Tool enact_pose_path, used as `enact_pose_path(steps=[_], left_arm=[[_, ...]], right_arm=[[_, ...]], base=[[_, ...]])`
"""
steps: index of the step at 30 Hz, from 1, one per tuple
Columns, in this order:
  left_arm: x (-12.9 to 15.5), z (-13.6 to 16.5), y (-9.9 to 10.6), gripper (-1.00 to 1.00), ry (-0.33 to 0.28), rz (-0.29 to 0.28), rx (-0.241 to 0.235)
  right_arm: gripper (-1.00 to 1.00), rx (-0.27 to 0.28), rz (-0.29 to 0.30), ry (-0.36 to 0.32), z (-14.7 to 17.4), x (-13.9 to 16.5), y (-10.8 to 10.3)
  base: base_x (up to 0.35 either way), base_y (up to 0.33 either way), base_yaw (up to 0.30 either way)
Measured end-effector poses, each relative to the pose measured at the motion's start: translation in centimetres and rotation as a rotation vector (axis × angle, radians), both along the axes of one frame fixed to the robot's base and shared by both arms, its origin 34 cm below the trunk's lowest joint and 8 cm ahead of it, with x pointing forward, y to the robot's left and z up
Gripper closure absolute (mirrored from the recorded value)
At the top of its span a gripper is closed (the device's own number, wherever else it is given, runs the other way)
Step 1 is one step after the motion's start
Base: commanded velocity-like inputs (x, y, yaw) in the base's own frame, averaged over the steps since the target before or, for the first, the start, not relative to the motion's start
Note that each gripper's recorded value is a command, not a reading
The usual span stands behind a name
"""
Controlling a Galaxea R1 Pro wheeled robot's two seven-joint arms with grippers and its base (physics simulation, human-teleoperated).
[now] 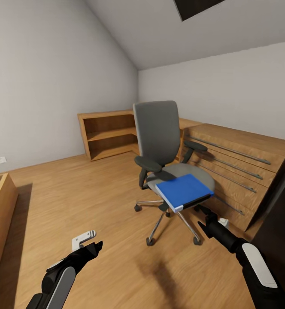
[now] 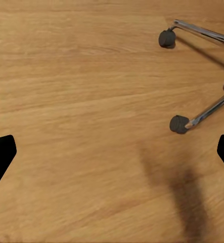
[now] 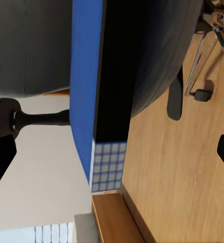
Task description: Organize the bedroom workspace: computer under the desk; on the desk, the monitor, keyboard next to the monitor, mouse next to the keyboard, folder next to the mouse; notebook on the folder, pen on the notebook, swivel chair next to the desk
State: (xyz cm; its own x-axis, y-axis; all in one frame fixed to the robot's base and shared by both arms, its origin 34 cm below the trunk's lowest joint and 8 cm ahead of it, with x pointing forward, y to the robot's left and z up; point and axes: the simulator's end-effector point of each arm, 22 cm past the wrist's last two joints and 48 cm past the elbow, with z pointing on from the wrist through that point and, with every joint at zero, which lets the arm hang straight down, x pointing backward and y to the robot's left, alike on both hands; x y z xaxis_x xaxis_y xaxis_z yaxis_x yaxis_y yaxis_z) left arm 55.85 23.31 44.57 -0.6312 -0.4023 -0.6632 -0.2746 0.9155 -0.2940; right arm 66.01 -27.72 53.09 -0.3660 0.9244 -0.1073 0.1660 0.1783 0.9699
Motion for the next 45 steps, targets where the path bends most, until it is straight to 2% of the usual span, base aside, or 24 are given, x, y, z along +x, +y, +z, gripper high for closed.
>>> enact_pose_path(steps=[23,45], left_arm=[[0.0,0.0,0.0,-1.00,0.001,0.001,0.001],[0.0,0.0,0.0,-1.00,0.001,0.001,0.001]], right_arm=[[-1.00,0.004,0.001,0.022,-1.0,-0.2,0.2],[-1.00,0.006,0.004,0.025,-1.1,-0.2,0.5]], base=[[0.118,0.033,0.000],[0.009,0.003,0.000]])
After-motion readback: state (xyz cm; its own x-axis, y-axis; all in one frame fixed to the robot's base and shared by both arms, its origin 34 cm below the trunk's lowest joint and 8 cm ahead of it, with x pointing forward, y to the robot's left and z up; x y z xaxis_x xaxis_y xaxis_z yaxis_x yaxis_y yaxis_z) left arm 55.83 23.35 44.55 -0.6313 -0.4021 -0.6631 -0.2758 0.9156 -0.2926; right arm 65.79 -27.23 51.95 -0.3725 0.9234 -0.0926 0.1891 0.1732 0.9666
